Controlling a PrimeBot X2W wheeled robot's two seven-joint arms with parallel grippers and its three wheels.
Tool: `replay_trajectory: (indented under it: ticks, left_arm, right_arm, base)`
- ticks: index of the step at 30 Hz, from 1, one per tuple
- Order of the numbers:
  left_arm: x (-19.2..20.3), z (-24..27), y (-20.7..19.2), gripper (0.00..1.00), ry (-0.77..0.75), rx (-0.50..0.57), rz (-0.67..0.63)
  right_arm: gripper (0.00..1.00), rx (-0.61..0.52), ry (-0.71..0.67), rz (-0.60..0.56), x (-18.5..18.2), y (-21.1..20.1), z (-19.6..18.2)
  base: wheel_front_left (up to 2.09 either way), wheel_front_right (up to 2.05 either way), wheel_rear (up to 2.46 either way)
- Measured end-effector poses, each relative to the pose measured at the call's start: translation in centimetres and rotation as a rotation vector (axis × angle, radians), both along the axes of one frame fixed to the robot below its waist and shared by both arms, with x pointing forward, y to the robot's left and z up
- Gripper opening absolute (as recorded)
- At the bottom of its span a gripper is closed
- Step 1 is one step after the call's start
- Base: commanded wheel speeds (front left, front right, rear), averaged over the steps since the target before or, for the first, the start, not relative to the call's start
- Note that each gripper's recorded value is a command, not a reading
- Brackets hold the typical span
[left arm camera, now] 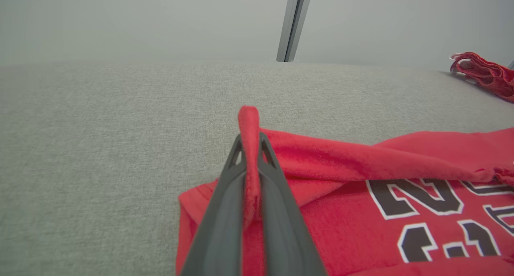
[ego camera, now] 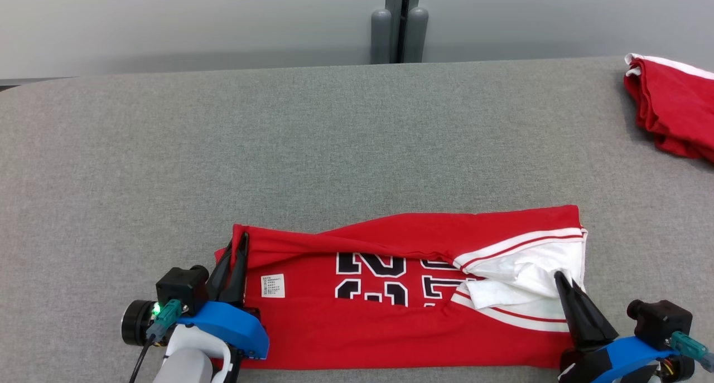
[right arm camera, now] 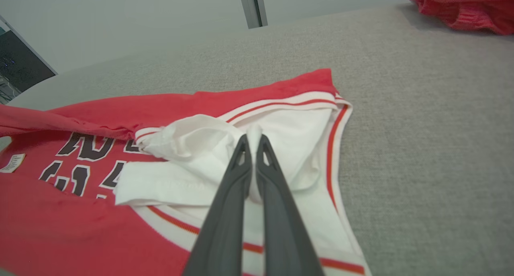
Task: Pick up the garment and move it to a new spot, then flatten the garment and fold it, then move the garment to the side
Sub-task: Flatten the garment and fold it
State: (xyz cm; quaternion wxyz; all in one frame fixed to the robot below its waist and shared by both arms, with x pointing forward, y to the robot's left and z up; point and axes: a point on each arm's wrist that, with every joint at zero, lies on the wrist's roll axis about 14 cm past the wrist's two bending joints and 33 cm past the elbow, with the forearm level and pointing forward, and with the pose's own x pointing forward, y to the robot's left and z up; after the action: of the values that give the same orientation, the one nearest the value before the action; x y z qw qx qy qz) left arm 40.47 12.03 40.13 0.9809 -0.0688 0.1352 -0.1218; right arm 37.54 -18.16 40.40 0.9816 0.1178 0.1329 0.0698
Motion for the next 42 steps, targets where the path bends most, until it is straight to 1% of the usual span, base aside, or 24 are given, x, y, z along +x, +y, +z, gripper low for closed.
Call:
replay_trajectory:
  ticks: [1,2,3,4,5,6,8,15,23,28,32,38,42]
  left_arm:
    - [-0.1,0.1,0.1,0.10,-0.006,0.002,0.003]
    - [-0.1,0.3,0.2,0.84,-0.009,0.002,0.008]
    - [-0.1,0.5,0.3,1.00,-0.017,0.001,0.015]
    - [-0.1,0.7,0.3,1.00,-0.025,0.002,0.018]
    - [-0.2,1.0,0.4,1.00,-0.035,0.000,0.024]
    - [-0.2,1.3,0.5,1.00,-0.047,-0.005,0.033]
    - [-0.2,1.7,0.7,1.00,-0.059,-0.007,0.041]
    - [-1.2,3.5,3.3,1.00,-0.126,-0.007,0.143]
    - [-2.0,5.5,6.1,1.00,-0.193,0.025,0.238]
    - [-2.6,6.4,7.9,1.00,-0.222,0.055,0.288]
    - [-3.2,6.3,8.4,1.00,-0.218,0.069,0.312]
    - [-3.8,6.5,9.3,1.00,-0.220,0.091,0.349]
    - [-4.0,6.6,9.5,1.00,-0.221,0.095,0.363]
  right_arm:
    - [0.00,0.000,0.003,-0.001,-0.2,0.0,-0.1]
    - [0.00,0.000,0.006,-0.002,-0.3,0.0,-0.2]
    - [0.00,-0.004,0.010,-0.004,-0.5,-0.1,-0.3]
    - [0.17,-0.006,0.007,-0.010,-0.6,-0.3,-0.2]
    - [0.50,-0.010,0.004,-0.015,-0.6,-0.5,-0.1]
    - [1.00,-0.014,0.005,-0.021,-0.7,-0.7,-0.1]
    - [1.00,-0.016,0.007,-0.028,-0.9,-0.9,-0.1]
    - [1.00,-0.023,-0.026,-0.074,-1.0,-2.3,0.8]
    - [1.00,-0.041,-0.049,-0.087,-0.5,-3.1,1.6]
    - [1.00,-0.093,0.008,-0.067,0.7,-3.6,0.7]
    - [1.00,-0.114,0.090,-0.045,0.8,-3.3,-0.9]
    - [1.00,-0.115,0.218,-0.024,0.1,-2.7,-3.6]
    - [1.00,-0.111,0.258,-0.009,-0.3,-2.1,-4.5]
  base:
    - [0.00,0.00,0.00]
    - [0.00,0.00,0.00]
    - [0.00,0.00,0.00]
    - [0.00,0.00,0.00]
    - [0.00,0.00,0.00]
    - [0.00,0.00,0.00]
    - [0.00,0.00,0.00]
    - [0.00,0.00,0.00]
    - [0.00,0.00,0.00]
    - [0.00,0.00,0.00]
    - [0.00,0.00,0.00]
    - [0.00,0.00,0.00]
    - [0.00,0.00,0.00]
